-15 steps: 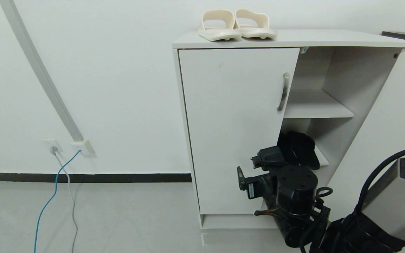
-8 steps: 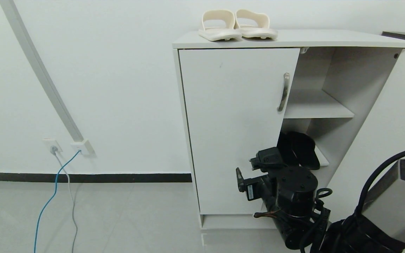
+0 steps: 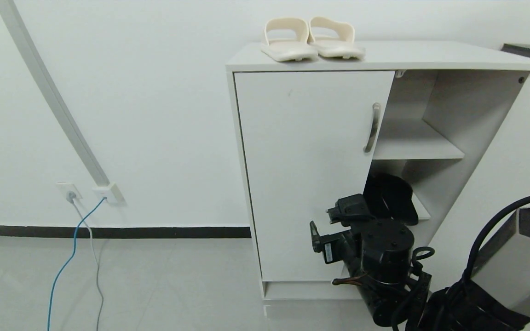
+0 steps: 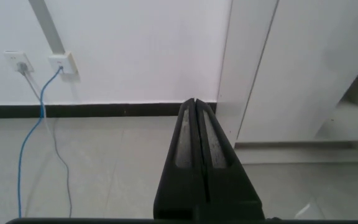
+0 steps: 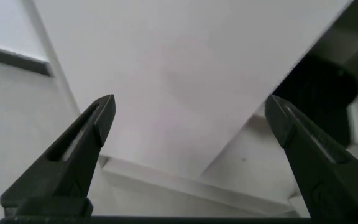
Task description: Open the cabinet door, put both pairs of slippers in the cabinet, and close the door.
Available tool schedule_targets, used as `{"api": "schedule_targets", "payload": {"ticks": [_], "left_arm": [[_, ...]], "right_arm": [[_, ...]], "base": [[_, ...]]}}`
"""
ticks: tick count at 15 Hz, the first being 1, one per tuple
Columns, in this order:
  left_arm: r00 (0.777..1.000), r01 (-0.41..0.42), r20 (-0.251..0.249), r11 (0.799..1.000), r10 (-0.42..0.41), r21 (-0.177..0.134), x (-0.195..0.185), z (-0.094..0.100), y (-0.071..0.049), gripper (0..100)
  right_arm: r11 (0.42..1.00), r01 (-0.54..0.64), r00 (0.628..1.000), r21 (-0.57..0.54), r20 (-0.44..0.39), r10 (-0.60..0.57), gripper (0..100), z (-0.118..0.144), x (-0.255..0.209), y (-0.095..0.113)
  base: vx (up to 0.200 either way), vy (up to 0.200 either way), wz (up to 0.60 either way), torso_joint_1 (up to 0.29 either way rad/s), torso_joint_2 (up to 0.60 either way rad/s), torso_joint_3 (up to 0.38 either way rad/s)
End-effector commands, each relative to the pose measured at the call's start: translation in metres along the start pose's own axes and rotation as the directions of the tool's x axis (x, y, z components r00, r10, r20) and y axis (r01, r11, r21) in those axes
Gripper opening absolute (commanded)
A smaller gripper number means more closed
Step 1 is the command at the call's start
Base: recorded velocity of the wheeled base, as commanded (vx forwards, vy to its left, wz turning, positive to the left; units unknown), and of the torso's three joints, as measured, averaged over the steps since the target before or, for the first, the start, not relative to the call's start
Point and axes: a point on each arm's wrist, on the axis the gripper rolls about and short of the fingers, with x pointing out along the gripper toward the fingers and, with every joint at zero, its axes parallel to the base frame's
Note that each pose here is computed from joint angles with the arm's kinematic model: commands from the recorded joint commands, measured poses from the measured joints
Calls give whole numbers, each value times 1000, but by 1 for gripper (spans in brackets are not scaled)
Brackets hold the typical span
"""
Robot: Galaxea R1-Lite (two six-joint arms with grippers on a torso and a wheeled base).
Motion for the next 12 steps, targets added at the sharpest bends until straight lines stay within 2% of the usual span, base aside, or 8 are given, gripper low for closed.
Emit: {"api": "schedule_targets", "payload": {"ticks": [1, 5, 12], "left_arm": [[1000, 0, 1, 1000, 0, 0, 0, 0, 0, 0], [1000, 0, 1, 1000, 0, 0, 0, 0, 0, 0], [1000, 0, 1, 1000, 0, 0, 0, 0, 0, 0]], "right_arm": [[1000, -4, 1000, -1, 0, 4, 100, 0, -1, 1], [1000, -4, 1000, -1, 0, 4, 100, 0, -1, 1], [1000, -4, 1000, -1, 0, 4, 100, 0, -1, 1]], "base": [[0, 0, 0, 36, -515, -373], [0, 0, 0, 66, -467, -367], [0, 0, 0, 132, -462, -337]]}}
